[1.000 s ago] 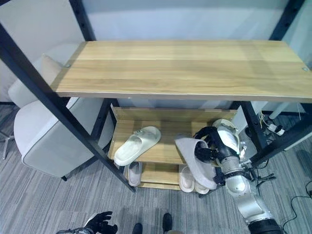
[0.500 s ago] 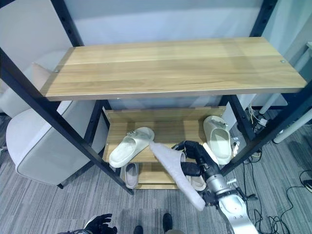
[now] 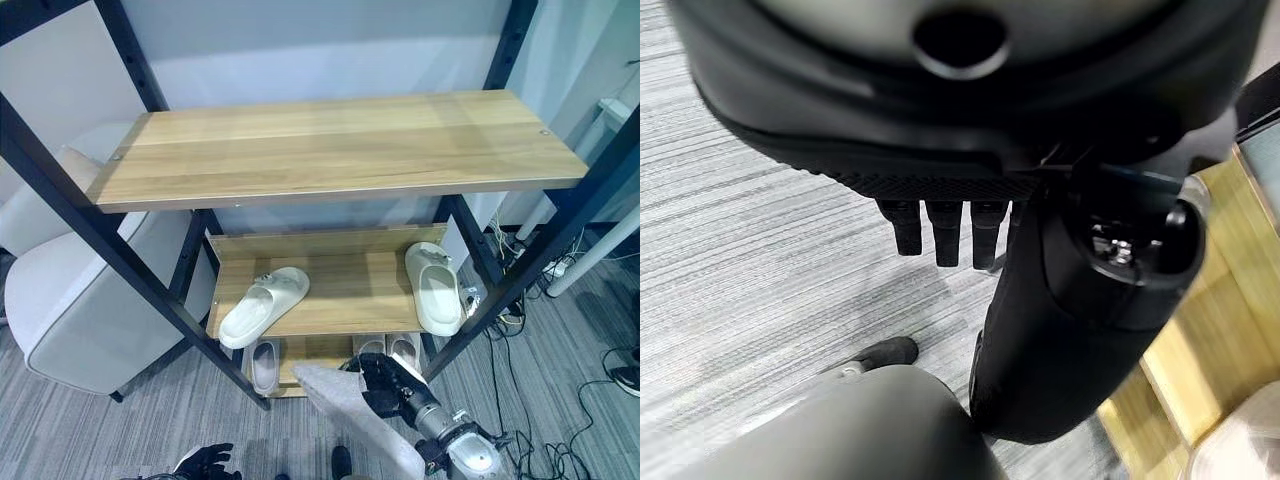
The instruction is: Arrange the slippers neatly on the shoe rack.
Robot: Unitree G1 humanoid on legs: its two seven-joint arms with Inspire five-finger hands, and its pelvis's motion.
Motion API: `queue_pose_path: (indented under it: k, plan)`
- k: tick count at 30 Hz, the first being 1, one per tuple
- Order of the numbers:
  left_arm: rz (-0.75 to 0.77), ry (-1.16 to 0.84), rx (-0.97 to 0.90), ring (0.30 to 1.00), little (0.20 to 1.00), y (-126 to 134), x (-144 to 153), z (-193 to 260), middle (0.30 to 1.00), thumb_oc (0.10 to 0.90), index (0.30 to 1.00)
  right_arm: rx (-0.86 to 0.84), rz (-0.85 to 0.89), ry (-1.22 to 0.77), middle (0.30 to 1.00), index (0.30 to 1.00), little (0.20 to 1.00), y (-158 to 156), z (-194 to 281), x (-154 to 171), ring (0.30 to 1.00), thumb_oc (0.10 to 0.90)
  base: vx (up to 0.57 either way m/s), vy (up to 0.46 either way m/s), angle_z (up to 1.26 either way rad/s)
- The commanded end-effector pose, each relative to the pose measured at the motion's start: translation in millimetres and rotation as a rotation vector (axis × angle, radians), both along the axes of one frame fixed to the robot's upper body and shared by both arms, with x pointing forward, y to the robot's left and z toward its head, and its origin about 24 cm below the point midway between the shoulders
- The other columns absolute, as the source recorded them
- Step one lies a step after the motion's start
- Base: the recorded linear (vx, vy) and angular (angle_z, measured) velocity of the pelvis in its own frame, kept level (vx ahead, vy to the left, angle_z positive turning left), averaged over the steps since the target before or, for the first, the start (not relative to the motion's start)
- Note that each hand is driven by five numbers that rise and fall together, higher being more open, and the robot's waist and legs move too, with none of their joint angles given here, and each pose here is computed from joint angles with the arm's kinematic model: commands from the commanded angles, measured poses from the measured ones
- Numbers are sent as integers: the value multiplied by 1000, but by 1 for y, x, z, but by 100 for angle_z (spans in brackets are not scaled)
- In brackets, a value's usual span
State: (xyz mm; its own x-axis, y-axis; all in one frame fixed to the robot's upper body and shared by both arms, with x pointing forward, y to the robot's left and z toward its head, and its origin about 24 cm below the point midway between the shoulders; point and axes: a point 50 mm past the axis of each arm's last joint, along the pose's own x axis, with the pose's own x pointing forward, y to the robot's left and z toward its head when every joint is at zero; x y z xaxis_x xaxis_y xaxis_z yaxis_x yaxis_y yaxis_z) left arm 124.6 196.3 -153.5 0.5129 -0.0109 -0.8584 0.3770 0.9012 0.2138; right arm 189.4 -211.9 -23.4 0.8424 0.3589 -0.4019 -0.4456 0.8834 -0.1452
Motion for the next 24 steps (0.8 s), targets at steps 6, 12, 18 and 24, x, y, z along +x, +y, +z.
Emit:
queue_pose_path:
  k: [6,12,18,24]
  plan:
    - [60,-232,-134,900,900,-20,44,26,900,800,900,-93,-74,-586,300,300,300,8,101,82,300,400,-168,-17,26]
    - [154,-514,-235,900,900,-16,84,71,900,800,900,-102,-219,-936,300,300,300,6,175,113,300,400,-160,8,16]
    - [179,-689,-303,900,900,-15,106,107,900,800,900,-186,-283,-1171,300,300,300,4,228,123,300,400,-14,-48,5]
    - [177,-806,-334,900,900,-8,114,133,900,800,900,-343,-310,-1422,300,300,300,2,293,128,300,400,42,-26,13]
